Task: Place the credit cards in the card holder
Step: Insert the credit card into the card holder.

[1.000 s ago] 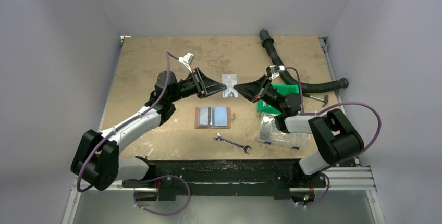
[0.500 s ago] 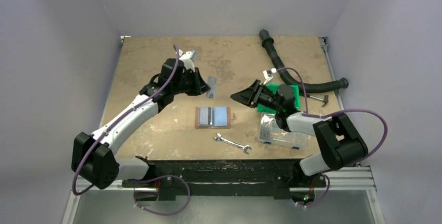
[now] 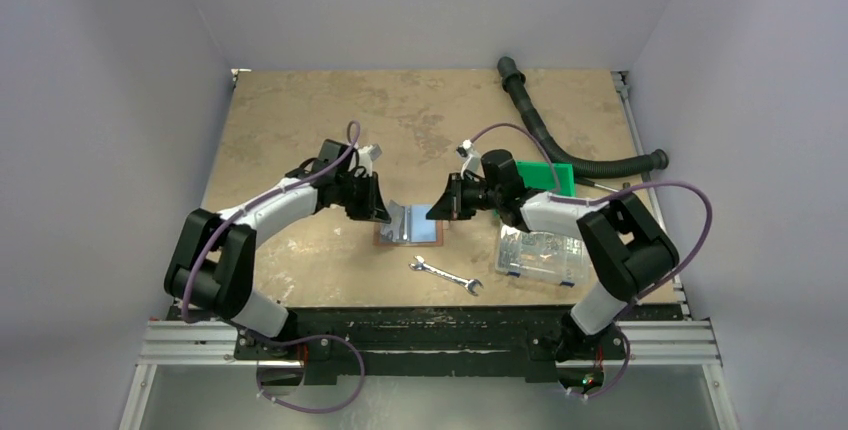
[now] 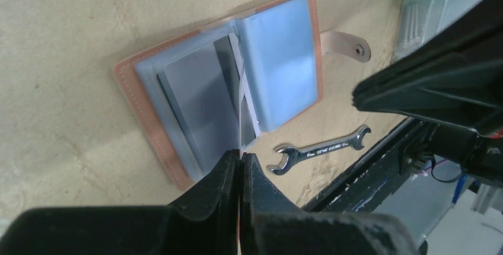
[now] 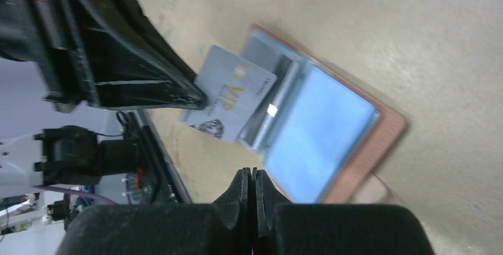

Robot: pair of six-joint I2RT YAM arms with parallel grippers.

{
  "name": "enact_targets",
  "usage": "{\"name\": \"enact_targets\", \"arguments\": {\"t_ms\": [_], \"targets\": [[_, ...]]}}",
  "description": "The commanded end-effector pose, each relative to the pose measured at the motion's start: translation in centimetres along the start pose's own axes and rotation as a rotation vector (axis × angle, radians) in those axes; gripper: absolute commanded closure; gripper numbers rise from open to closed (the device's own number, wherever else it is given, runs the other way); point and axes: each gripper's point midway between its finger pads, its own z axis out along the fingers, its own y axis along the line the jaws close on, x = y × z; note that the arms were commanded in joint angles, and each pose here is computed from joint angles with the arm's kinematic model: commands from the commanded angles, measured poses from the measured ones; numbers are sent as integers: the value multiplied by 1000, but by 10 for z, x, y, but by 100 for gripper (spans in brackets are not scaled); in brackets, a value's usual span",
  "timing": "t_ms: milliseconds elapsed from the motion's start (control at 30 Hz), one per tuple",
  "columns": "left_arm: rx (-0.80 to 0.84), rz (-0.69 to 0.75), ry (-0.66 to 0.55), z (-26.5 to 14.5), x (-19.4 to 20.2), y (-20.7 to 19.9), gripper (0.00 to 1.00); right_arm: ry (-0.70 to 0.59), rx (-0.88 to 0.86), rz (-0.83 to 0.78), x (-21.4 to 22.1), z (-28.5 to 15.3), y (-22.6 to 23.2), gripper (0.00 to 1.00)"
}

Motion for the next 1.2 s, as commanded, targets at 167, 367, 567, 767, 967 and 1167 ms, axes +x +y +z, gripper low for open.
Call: {"name": "enact_targets", "arguments": {"t_ms": [167, 367, 567, 767, 967, 1167], "targets": [[151, 9, 55, 19, 6, -7, 100, 35, 85, -48, 4, 18, -34, 100], [173, -21, 89, 27, 14, 2, 100, 37, 164, -37, 12, 22, -58, 100], [201, -52, 116, 34, 17, 5, 100, 52, 240, -20, 22, 20, -78, 100], [178, -90, 129, 38, 18, 15, 100, 52, 254, -23, 23, 20, -81, 100], [231, -163, 115, 46, 13, 11, 100, 59, 257, -22, 26, 21, -85, 100], [227, -196, 45, 52, -4, 10, 100, 59, 245, -11, 28, 24, -85, 100]]}}
